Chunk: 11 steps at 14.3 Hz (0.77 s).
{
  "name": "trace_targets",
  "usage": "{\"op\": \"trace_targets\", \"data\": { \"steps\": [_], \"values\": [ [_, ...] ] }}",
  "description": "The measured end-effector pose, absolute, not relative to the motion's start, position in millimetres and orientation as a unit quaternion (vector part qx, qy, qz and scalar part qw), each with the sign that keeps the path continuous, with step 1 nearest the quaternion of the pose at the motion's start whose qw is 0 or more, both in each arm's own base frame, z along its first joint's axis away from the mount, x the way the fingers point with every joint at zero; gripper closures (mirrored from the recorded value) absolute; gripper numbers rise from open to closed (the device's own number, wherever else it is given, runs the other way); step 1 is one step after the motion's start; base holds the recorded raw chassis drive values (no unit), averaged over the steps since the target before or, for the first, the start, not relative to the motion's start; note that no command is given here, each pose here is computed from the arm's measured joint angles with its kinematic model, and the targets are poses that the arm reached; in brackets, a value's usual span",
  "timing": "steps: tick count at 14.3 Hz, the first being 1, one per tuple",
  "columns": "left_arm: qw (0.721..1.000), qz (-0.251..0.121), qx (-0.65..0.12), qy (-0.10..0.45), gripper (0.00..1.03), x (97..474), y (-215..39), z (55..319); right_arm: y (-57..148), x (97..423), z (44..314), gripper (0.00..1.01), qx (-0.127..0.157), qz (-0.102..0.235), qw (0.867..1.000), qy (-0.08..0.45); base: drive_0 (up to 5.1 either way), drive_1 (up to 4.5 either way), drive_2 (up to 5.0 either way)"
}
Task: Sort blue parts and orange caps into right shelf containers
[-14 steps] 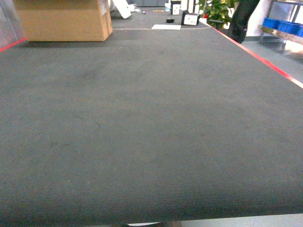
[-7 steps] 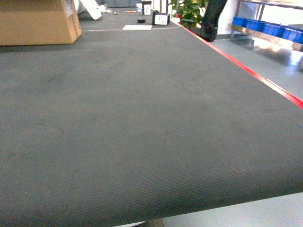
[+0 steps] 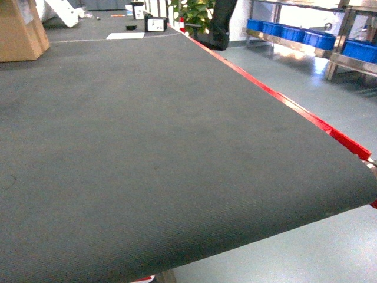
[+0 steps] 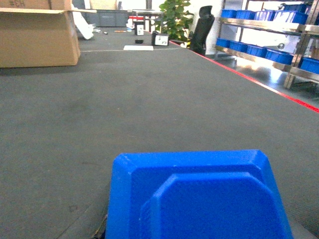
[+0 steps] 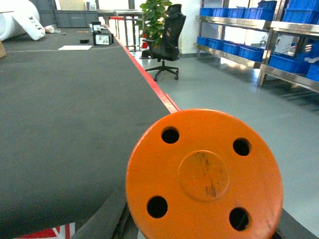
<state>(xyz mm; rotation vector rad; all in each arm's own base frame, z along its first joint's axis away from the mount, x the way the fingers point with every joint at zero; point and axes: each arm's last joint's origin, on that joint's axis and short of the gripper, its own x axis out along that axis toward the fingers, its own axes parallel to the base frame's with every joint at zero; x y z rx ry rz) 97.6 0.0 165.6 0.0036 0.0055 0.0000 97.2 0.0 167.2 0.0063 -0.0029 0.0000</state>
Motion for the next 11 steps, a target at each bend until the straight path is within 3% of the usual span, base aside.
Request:
{"op": "trace_targets", "data": {
  "steps": [11],
  "values": [
    [1.000, 0.000, 0.002, 0.003, 0.60, 97.6, 0.0, 165.6, 0.0, 97.2, 167.1, 0.58, 0.003, 0.000, 1.000, -0.001, -1.6, -1.56, -1.6]
  ]
}}
